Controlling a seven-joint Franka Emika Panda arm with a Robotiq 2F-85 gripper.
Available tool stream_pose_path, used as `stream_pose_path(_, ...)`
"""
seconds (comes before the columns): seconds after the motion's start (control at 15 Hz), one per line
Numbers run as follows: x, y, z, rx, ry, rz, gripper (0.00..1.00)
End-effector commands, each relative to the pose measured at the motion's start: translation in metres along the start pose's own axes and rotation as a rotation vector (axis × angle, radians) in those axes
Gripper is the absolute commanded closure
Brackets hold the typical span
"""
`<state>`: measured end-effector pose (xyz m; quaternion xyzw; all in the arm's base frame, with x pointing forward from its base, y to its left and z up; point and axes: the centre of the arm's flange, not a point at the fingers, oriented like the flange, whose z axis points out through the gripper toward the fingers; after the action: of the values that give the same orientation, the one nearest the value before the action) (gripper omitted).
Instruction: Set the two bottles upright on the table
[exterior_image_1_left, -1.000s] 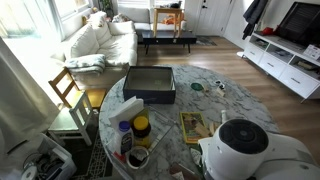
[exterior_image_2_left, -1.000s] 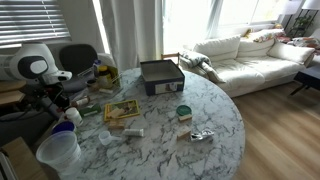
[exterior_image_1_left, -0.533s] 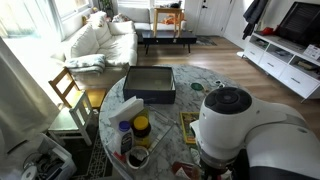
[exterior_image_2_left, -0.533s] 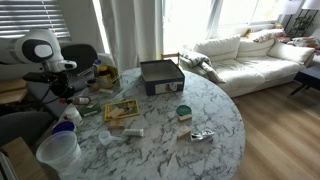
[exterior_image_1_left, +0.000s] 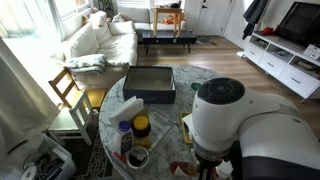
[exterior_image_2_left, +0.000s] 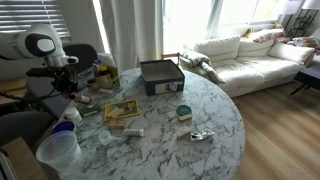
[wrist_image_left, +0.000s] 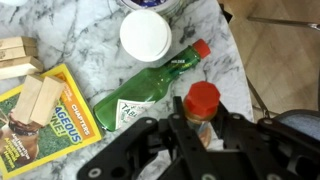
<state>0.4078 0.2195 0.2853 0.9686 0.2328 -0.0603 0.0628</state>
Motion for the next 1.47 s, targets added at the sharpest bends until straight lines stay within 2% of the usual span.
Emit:
stream_pose_path(0.0,0.013,-0.003,-0.010,-0.039,-0.020,-0.061,0.92)
stream_pose_path(0.8,0.047,-0.011,-0.018,-0.104,-0.006,-0.185,0.92)
stream_pose_path(1.4,0.051,-0.006,-0.026,-0.093,-0.126,-0.314,0.92)
